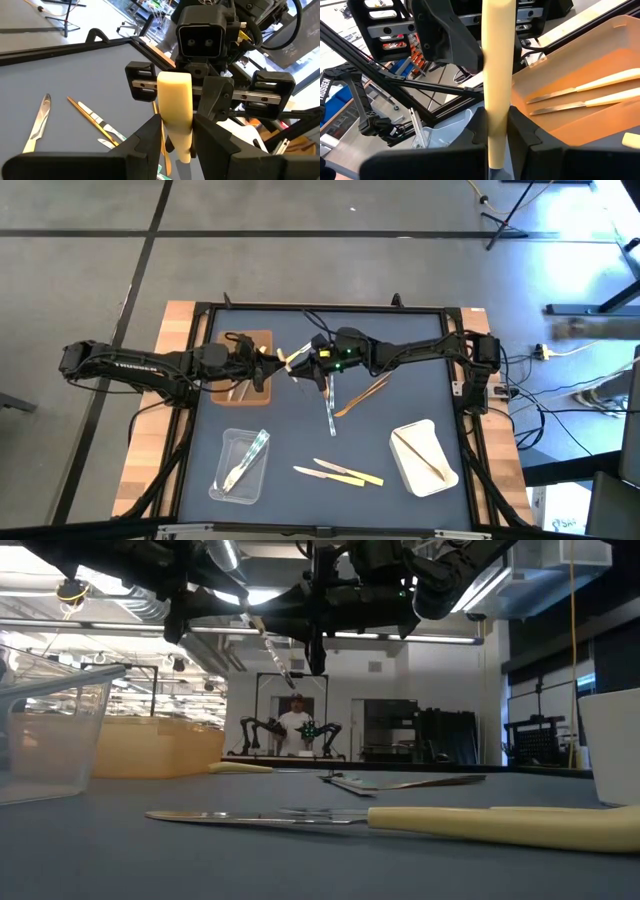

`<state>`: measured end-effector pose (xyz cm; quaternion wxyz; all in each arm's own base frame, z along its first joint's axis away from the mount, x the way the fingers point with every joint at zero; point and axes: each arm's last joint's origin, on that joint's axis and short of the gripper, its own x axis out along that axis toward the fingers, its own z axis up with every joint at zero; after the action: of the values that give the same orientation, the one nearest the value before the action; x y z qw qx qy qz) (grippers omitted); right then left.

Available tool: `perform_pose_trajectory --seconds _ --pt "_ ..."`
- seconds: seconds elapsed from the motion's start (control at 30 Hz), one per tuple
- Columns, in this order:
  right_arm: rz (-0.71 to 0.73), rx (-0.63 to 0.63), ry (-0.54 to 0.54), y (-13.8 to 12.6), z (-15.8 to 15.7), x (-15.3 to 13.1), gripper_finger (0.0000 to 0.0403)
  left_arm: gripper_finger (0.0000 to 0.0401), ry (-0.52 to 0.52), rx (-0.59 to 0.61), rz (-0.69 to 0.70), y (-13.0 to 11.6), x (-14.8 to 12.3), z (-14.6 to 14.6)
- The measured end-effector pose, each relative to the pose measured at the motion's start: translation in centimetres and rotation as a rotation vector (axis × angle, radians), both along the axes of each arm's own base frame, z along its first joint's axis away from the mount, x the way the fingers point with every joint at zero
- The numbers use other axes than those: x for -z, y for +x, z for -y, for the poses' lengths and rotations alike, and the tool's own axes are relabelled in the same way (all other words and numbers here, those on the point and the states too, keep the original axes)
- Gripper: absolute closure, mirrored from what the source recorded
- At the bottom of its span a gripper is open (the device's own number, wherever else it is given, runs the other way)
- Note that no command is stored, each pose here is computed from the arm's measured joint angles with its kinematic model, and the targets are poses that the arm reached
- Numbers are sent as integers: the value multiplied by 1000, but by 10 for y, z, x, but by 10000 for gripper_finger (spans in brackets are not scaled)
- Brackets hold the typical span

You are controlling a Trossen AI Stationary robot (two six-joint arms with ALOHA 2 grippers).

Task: Sort silverware by color (type)
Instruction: Put the yellow knife into the orange bin

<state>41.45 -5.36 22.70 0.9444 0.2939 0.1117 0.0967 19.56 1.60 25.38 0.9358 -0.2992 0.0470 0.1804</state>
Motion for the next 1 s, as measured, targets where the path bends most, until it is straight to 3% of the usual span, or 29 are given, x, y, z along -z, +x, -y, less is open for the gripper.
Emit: perform_pose_trajectory --seconds 0.53,0.83,1.0 --pt "-10 -19 5 0 0 1 379 296 45 22 -26 3 3 0" --pt "-16 -22 7 0 -1 2 379 246 32 41 -72 13 13 0" --pt "-13 -22 6 0 -1 2 379 243 35 39 -65 14 13 0"
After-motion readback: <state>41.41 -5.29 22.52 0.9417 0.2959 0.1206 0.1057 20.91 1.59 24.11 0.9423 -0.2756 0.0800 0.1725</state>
